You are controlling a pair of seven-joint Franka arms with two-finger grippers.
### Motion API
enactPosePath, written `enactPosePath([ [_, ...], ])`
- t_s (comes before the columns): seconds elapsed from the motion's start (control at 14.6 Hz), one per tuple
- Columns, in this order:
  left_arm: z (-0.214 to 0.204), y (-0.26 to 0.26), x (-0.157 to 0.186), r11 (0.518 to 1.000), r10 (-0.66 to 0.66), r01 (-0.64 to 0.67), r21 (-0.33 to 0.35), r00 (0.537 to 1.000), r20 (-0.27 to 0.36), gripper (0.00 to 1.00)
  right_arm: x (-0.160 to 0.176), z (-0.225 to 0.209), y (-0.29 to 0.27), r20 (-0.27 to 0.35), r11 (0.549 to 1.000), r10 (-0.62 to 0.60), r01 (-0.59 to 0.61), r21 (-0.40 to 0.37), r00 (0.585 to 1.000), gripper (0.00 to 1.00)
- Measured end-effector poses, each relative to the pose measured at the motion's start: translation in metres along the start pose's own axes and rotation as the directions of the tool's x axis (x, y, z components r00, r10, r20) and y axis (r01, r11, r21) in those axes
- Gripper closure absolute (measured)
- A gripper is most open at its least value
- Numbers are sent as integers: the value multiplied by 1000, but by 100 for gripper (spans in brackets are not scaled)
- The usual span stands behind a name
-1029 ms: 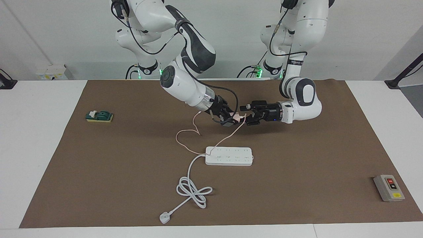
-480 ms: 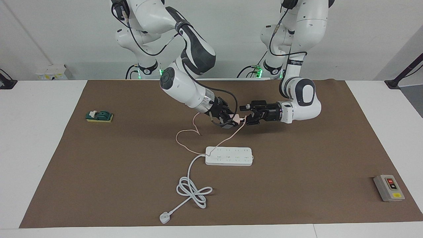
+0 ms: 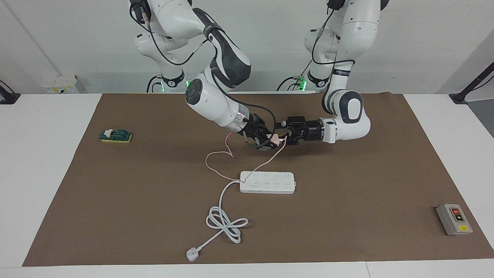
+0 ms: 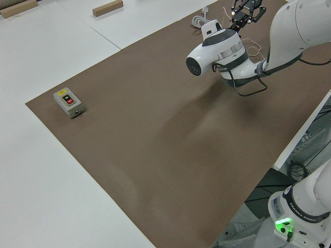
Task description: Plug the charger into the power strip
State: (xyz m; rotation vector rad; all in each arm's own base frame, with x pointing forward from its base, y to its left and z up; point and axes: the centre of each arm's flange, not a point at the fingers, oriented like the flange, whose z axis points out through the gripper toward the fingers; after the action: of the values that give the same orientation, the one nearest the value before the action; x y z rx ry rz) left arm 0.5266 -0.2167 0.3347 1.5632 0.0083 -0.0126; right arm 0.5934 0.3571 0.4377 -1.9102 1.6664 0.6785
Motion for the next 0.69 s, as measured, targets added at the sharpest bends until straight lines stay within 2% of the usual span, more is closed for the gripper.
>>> enactPosePath([
  [0.69,5,14,15,999,35,-34,19,998,-53,4,-2,-3,-2,3,1000,-3,3,6,1000,51],
])
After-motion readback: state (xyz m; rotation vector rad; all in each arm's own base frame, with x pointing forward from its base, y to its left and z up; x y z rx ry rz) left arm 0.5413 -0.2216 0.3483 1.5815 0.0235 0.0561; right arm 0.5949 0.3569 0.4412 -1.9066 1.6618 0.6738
